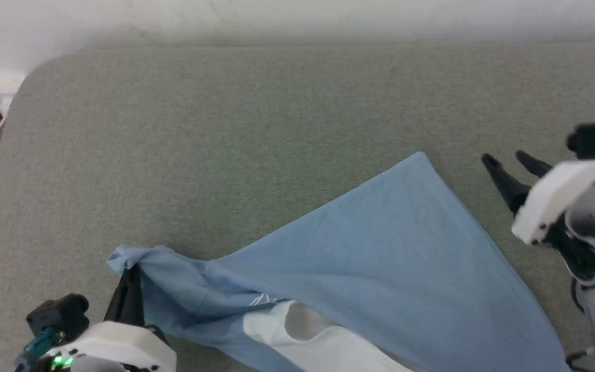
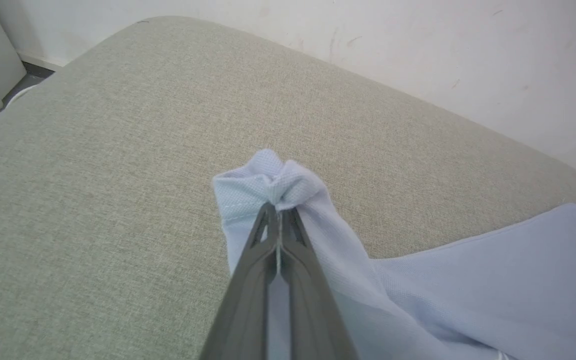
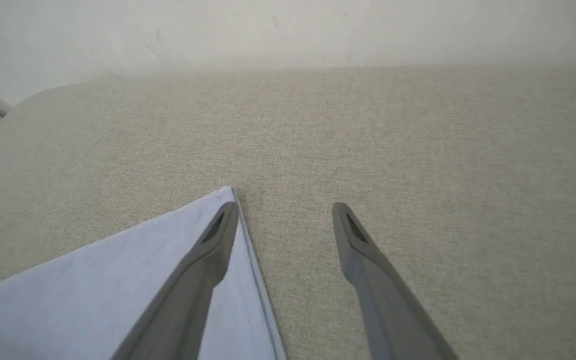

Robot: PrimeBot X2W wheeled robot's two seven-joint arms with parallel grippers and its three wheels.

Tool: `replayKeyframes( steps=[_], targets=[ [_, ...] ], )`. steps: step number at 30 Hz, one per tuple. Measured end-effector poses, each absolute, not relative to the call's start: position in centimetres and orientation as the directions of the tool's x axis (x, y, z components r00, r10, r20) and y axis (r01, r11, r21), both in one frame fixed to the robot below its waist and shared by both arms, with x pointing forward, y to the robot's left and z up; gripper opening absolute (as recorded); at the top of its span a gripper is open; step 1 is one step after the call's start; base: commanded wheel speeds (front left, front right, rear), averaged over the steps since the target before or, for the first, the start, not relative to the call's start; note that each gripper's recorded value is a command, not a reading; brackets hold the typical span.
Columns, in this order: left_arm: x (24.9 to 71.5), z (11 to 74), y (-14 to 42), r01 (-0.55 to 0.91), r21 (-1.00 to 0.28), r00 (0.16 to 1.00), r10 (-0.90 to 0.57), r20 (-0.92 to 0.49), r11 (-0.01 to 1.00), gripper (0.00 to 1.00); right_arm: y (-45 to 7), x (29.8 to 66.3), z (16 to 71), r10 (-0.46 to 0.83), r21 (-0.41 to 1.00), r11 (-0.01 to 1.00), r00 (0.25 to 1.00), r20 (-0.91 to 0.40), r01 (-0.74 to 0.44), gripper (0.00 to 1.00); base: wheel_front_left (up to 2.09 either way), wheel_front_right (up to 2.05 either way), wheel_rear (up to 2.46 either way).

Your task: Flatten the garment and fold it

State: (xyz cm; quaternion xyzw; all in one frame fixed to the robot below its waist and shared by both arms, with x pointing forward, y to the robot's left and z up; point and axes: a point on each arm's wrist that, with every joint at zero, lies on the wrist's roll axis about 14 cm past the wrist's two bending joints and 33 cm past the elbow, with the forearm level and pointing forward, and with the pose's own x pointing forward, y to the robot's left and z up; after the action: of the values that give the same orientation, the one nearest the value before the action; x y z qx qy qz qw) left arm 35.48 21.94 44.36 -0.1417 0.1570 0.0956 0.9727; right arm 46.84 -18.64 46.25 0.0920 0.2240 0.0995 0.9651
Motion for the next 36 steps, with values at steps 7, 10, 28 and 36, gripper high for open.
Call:
replayKeyframes(
  steps=[7, 10, 28, 36],
  targets=[
    [35.8, 44.1, 21.7, -0.237, -0.259, 0.933, 0.145, -0.330, 0.936, 0.00, -12.7, 49.1, 41.5, 0.387, 0.314, 0.921, 0.652, -0.652, -0.232, 1.00, 0.00, 0.00, 0.00],
    [35.7, 43.6, 21.8, -0.247, -0.258, 0.928, 0.150, -0.342, 0.934, 0.00, -11.1, 49.1, 39.5, 0.406, 0.328, 0.914, 0.552, -0.728, -0.240, 1.00, 0.00, 0.00, 0.00],
    [35.6, 43.0, 21.9, -0.255, -0.256, 0.922, 0.156, -0.353, 0.932, 0.00, -9.3, 47.0, 37.3, 0.409, 0.335, 0.903, 0.304, -0.861, -0.268, 0.00, 0.00, 0.00, 0.00],
    [39.7, 48.9, 23.1, -0.141, -0.207, 0.981, 0.108, -0.162, 0.968, 0.00, -12.3, 51.8, 44.6, 0.380, 0.206, 0.923, 0.695, -0.610, -0.324, 0.00, 0.00, 0.00, 0.00]
  ],
)
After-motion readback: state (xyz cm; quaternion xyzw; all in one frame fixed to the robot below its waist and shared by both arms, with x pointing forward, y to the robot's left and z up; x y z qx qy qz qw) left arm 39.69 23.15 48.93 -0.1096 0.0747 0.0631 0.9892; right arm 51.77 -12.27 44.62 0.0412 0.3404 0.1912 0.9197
